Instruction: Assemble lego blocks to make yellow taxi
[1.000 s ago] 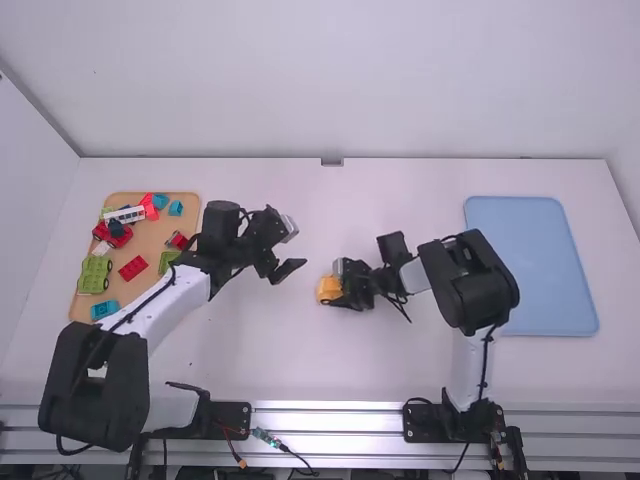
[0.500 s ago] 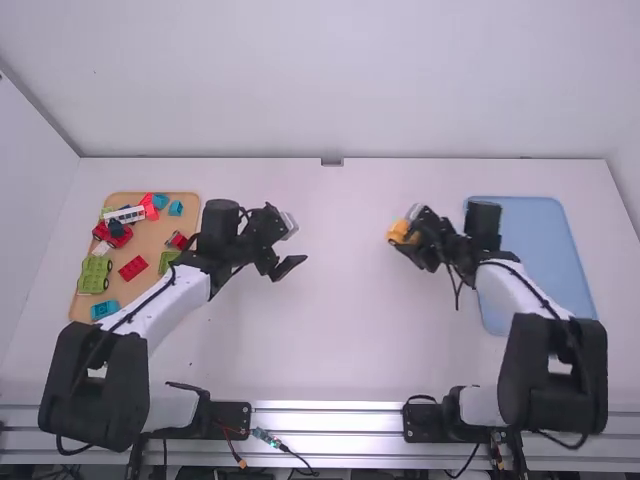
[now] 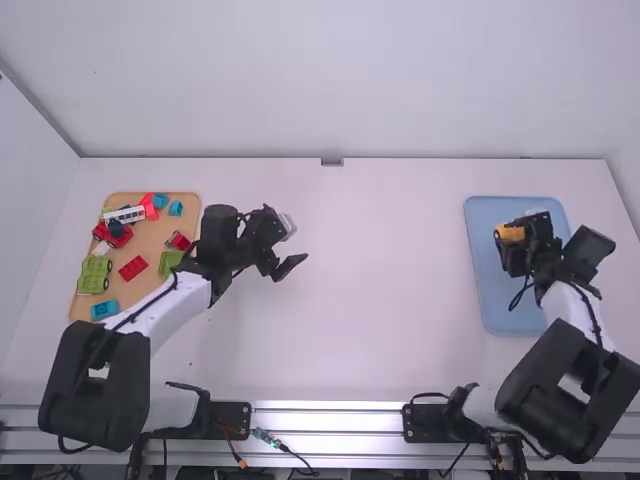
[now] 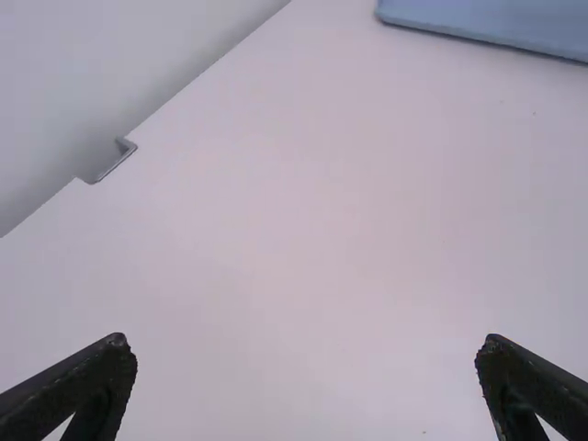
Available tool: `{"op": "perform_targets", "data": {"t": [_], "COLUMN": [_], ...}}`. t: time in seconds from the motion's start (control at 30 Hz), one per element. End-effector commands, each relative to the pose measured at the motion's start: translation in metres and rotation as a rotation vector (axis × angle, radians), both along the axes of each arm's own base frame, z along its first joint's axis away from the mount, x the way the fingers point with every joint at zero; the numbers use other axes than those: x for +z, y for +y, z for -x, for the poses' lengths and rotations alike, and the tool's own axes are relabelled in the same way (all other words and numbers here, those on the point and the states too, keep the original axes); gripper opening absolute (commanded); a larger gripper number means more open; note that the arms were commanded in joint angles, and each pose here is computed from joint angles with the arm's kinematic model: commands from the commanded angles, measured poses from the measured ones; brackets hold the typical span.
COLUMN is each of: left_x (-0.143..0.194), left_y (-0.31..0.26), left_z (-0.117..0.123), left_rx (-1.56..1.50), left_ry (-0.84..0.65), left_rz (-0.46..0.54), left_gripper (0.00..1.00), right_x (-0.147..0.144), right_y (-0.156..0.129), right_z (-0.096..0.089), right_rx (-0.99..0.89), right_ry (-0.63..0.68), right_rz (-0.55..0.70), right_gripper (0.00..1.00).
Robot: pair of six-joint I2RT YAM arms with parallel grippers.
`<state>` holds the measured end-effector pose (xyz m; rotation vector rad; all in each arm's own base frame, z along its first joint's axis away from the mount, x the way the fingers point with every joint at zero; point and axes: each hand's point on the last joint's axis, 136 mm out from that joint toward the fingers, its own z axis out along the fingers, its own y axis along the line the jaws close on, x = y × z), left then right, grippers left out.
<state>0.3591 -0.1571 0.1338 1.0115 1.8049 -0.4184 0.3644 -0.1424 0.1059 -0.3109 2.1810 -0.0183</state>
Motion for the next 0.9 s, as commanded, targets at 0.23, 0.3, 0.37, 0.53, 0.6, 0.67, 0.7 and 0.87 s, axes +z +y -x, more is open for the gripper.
{"op": "perform_targets", "data": {"t": [0.23,0.3,0.37,0.53,0.6,0.67,0.7,0.87], "left_x": [-0.009,-0.009,-0.008,-0.008,-0.008,-0.008,-0.008,-0.002], "left_y": [0.003,0.008,0.011,0.011,0.011,0.011,0.011,0.021], "left_z": [0.004,-0.001,-0.005,-0.005,-0.005,-0.005,-0.005,-0.018], "left_rx": [0.031,0.091,0.128,0.123,0.123,0.123,0.123,0.250], "left_ry": [0.033,0.053,0.060,0.058,0.057,0.057,0.056,0.077], "left_rz": [0.031,0.047,0.055,0.054,0.054,0.055,0.055,0.109], "left_gripper": [0.99,0.99,0.99,0.99,0.99,0.99,0.99,0.99], "right_x": [-0.075,-0.087,-0.096,-0.104,-0.106,-0.107,-0.108,-0.099], "right_y": [-0.029,-0.031,-0.035,-0.038,-0.043,-0.043,-0.043,-0.044], "right_z": [-0.013,-0.018,-0.021,-0.021,-0.020,-0.019,-0.020,-0.023], "right_rx": [-0.076,-0.093,-0.116,-0.136,-0.157,-0.168,-0.172,-0.248], "right_ry": [0.046,0.039,0.035,0.045,0.055,0.066,0.069,0.061], "right_rz": [-0.134,-0.154,-0.174,-0.180,-0.162,-0.152,-0.158,-0.237], "right_gripper": [0.33,0.34,0.42,0.73,0.88,0.99,0.99,0.99]}}
